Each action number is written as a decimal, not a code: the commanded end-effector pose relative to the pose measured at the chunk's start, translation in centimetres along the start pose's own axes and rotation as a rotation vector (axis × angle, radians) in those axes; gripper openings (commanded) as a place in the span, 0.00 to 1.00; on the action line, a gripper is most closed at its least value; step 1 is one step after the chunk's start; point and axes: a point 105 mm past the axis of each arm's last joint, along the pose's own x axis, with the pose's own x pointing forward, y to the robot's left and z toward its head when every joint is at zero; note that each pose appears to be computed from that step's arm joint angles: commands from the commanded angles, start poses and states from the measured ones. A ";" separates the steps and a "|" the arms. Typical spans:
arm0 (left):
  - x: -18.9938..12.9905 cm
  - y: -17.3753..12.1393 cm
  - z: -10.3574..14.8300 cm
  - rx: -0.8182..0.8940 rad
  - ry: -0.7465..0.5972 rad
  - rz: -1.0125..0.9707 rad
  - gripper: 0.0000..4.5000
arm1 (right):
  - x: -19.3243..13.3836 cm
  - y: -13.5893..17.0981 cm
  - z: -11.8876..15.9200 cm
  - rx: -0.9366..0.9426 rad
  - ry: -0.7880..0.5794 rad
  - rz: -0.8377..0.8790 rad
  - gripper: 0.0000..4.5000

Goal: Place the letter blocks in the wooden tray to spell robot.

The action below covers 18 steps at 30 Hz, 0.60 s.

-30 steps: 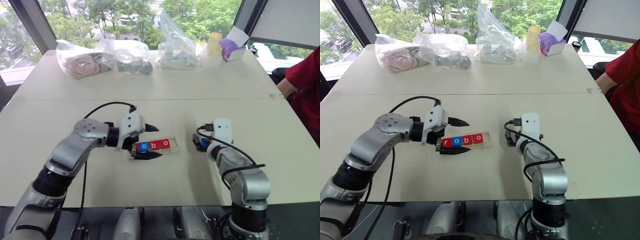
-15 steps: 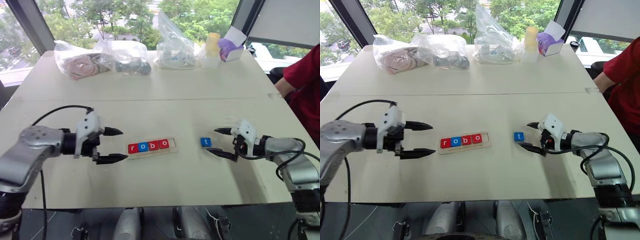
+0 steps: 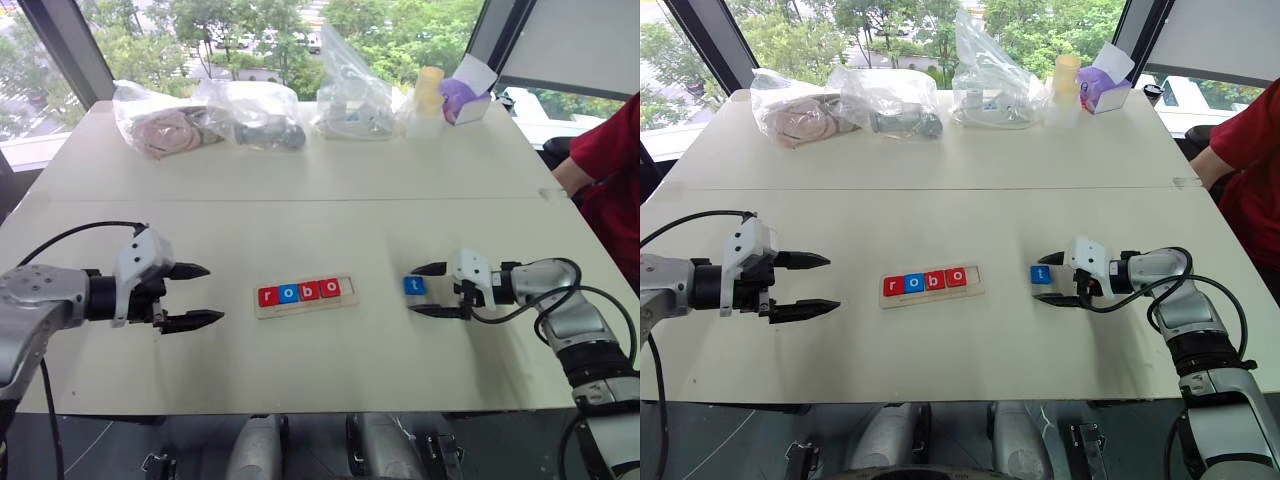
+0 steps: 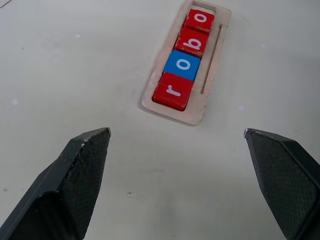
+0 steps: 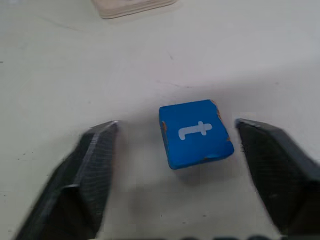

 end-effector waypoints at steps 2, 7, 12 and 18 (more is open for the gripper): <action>-0.3 0.5 -0.3 0.046 0.018 0.042 1.00 | 0.4 -0.1 -0.6 0.030 0.016 -0.012 0.26; 0.8 0.2 -1.4 0.058 0.042 0.020 1.00 | 1.2 -0.3 2.4 0.030 -0.077 -0.001 0.26; 2.0 0.1 -1.3 0.080 0.034 0.007 1.00 | 2.6 0.5 6.1 -0.030 -0.134 0.081 0.26; 2.4 0.2 -1.1 0.090 0.029 0.006 1.00 | 4.8 0.6 7.7 -0.094 -0.128 0.150 0.26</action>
